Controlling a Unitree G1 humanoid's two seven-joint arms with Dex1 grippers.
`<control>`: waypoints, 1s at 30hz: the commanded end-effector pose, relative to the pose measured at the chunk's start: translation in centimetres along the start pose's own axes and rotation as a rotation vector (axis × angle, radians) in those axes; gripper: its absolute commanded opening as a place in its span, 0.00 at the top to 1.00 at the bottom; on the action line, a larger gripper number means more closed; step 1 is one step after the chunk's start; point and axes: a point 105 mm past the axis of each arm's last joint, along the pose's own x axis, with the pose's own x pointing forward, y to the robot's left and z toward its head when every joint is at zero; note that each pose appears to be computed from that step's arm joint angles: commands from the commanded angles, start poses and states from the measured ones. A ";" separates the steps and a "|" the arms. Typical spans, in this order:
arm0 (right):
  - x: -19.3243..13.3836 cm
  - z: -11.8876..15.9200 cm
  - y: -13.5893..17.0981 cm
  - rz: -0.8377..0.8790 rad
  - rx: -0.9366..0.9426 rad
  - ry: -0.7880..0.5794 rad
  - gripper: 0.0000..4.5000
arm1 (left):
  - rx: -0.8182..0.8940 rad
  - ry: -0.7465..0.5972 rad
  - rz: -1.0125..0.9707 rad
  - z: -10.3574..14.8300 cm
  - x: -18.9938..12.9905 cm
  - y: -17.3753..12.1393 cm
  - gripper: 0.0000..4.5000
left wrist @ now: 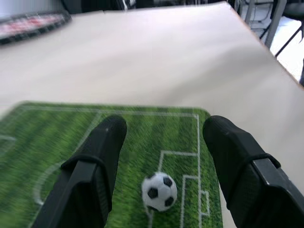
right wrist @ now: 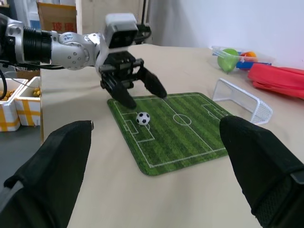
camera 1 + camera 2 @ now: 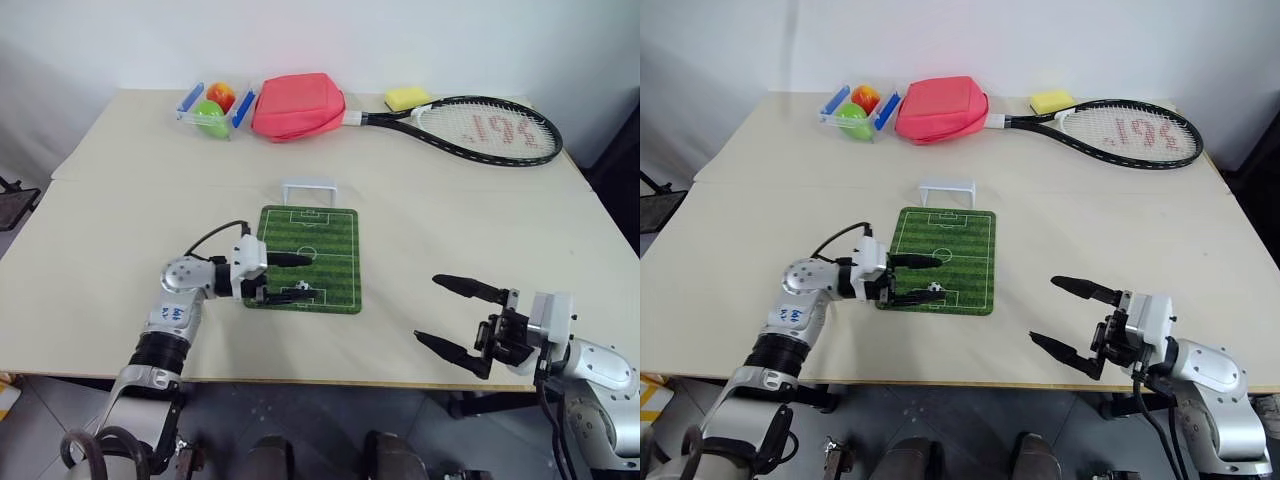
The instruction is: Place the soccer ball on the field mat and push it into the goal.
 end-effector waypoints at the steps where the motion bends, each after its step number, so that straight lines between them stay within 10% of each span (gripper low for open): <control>1: 0.5 1.5 -0.4 0.013 -0.045 -0.026 0.00 | 0.011 -0.031 0.018 2.1 -3.1 -0.4 0.32; 12: -1.2 1.3 -1.1 0.009 -0.080 0.006 0.00 | -0.166 0.061 -0.063 1.3 -7.0 -6.7 1.00; 30: -1.9 0.0 0.3 -0.011 -0.063 0.021 0.00 | -0.178 0.074 -0.027 -3.2 0.6 -2.5 1.00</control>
